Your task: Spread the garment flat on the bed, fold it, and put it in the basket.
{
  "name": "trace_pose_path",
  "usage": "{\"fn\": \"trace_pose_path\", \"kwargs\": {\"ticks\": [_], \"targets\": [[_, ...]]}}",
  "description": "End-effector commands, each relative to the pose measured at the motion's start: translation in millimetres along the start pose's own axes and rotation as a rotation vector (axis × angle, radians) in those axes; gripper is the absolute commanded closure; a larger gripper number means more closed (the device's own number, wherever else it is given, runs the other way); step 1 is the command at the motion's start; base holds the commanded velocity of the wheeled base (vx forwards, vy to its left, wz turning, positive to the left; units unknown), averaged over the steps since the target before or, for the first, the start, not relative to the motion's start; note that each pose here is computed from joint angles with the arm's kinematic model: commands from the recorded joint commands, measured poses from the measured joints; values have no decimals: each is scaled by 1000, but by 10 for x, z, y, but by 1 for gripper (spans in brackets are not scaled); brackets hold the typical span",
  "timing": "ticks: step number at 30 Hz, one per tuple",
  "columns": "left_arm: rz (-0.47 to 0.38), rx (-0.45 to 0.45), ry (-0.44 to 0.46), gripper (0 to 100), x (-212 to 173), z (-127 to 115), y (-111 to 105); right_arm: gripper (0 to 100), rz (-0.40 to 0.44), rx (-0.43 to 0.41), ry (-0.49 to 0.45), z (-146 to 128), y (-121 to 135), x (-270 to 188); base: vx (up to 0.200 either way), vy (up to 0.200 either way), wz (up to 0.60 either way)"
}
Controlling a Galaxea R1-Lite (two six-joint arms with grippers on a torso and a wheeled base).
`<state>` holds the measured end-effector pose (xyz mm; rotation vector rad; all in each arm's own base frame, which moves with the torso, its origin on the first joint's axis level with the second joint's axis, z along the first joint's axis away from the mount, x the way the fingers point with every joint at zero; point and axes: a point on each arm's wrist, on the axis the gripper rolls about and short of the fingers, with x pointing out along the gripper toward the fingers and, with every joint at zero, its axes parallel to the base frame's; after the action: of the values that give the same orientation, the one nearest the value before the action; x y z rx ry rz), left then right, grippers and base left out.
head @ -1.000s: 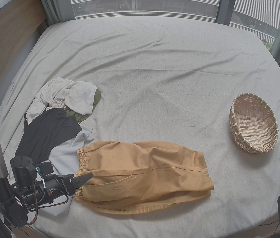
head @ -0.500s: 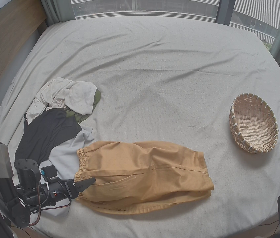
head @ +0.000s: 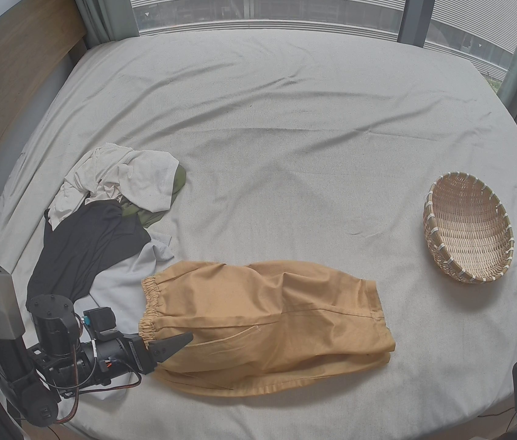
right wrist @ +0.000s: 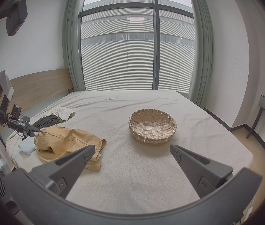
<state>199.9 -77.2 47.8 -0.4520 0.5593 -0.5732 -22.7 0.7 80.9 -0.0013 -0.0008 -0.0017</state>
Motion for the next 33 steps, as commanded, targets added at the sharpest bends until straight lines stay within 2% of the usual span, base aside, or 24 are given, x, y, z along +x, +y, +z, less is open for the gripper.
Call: {"fn": "trace_pose_path", "kwargs": {"ticks": [1,6,24,33], "targets": [[-57,23,-50,0,-82,99,-99,0,0,0,16,-49,0,12,0,0,0],[-105,15,-59,0,-131,135,-150,0,-1,0,16,-49,0,12,0,0,0],[-129,25,17,0,170,45,-137,0,0,2,15,-49,0,11,0,0,0],[-125,26,6,0,156,59,-139,0,0,2,15,-49,0,11,0,0,0]]}}
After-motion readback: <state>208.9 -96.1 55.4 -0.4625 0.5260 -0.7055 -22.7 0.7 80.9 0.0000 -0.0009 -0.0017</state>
